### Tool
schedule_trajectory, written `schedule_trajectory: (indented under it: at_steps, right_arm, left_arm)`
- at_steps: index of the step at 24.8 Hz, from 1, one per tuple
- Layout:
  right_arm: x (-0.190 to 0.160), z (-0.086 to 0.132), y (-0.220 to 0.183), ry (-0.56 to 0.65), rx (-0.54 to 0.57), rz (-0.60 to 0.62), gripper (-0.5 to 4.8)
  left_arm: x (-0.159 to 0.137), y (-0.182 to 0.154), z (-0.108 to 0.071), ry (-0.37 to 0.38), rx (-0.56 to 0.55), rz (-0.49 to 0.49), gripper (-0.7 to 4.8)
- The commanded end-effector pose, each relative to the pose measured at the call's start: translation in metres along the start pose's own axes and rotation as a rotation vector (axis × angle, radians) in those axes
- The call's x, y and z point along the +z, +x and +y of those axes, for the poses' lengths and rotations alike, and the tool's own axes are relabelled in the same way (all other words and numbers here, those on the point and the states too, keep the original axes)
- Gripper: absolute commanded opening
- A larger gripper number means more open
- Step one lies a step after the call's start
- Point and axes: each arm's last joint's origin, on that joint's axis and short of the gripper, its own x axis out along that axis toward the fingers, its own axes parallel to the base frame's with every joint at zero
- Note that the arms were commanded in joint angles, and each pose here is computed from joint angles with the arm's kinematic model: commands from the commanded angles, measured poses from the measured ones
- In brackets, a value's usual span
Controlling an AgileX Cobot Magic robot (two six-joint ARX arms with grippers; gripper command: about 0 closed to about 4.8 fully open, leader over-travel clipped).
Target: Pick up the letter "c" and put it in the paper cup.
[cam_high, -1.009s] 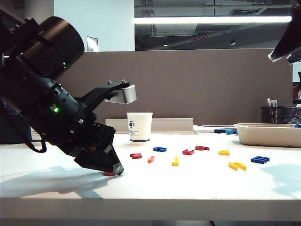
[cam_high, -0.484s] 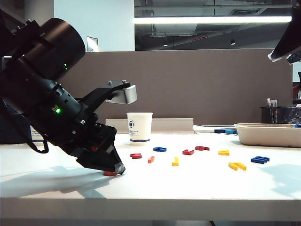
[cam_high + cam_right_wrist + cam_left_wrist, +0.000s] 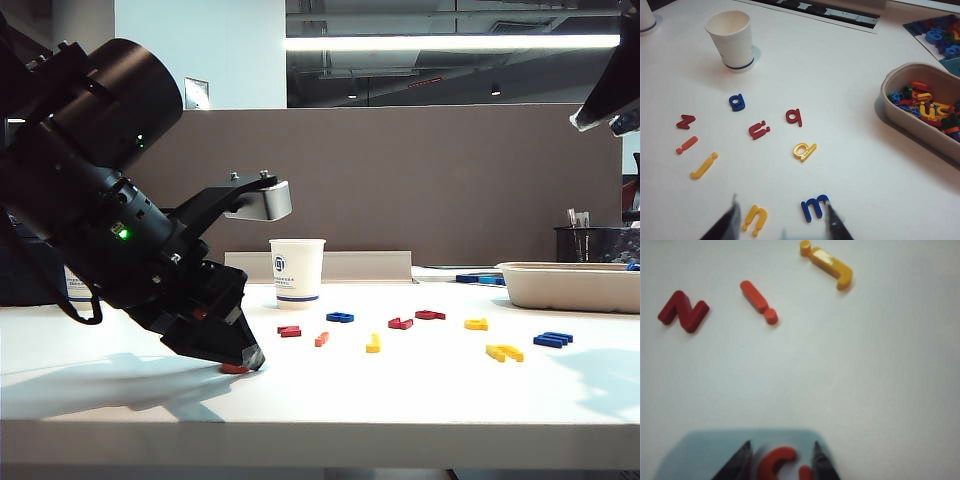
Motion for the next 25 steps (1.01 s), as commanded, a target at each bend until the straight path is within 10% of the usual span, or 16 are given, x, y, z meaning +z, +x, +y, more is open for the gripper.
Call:
schedule_trajectory:
  at_steps: [1, 25]
  right_arm:
    - [0.0026, -0.0002, -0.0009, -0.007, -0.004, -0.018, 2.12]
    - [0.0033, -0.0003, -0.0008, -0.009, -0.005, -0.025, 2.12]
  left_arm:
    - [-0.0147, 0.0008, -0.0034, -0.015, -0.021, 0.119, 1.51]
    - [-0.0107, 0.0005, -0.0019, -0.034, -0.004, 0.105, 1.15]
